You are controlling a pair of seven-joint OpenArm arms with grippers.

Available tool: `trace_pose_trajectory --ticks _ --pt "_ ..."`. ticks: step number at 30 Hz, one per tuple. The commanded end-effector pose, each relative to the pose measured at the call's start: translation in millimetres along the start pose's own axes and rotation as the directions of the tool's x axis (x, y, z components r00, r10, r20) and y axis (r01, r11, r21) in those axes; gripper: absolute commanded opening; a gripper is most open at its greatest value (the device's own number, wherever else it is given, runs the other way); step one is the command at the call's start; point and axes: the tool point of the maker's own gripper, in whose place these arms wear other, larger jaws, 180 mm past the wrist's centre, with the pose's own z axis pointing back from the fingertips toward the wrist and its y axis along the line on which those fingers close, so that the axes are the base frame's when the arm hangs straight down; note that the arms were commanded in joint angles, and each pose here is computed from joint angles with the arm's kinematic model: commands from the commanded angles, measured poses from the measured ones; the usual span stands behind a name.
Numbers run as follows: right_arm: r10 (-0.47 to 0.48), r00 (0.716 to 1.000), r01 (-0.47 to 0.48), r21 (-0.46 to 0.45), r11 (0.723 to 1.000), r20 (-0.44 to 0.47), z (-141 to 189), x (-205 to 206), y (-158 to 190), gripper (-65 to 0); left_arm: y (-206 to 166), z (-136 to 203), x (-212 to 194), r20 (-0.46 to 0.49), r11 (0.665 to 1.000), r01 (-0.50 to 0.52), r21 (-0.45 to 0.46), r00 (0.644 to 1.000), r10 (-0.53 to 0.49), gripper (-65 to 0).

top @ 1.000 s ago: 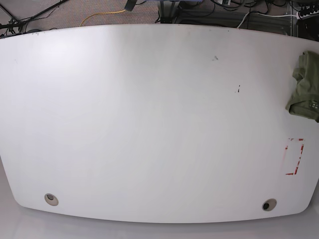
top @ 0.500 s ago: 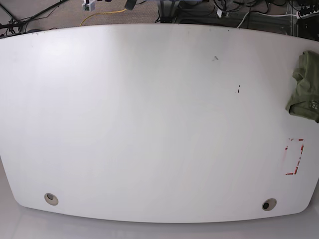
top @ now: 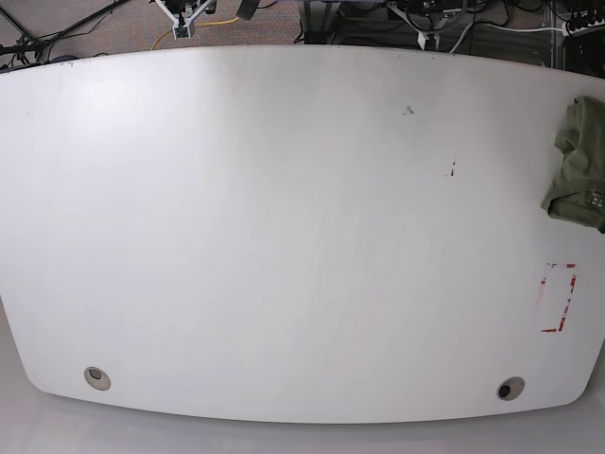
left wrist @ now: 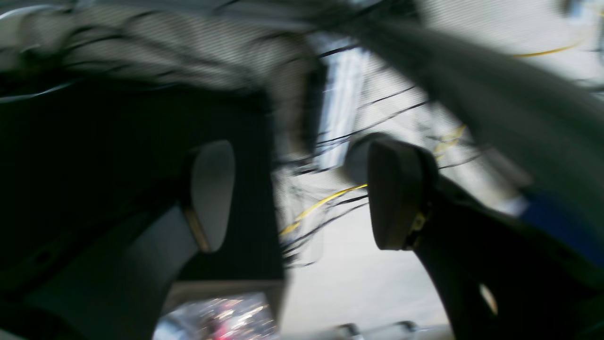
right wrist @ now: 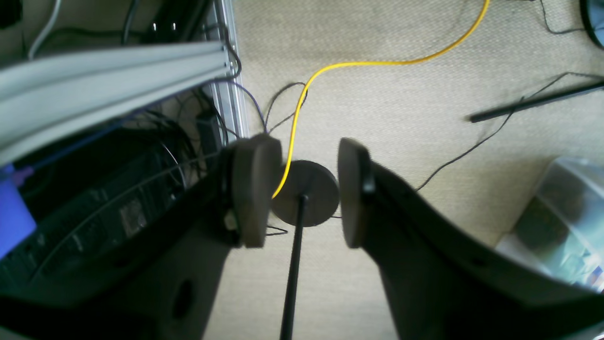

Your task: Fold the T-shirt properly

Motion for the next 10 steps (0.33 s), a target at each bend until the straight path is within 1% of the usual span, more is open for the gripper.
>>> trace_pose_trajectory --ticks 1,4,10 --pt "0.005 1.000 -0.005 0.003 1.000 -0.018 0 -6 2 -41.9 -2 0 -4 -0.010 1.000 0.018 -0.005 1.000 -0.018 -24.7" --pt "0.002 1.000 -0.002 0.016 1.000 -0.031 -1 -8 11 -41.9 -4 0 -3 -0.008 1.000 0.014 -0.006 1.000 -0.014 -24.7" --pt "0.000 0.999 0.000 0.020 1.000 -0.034 -2 -10 13 -41.9 -6 -1 5 0.003 1.000 0.014 -0.009 1.000 -0.014 -24.6"
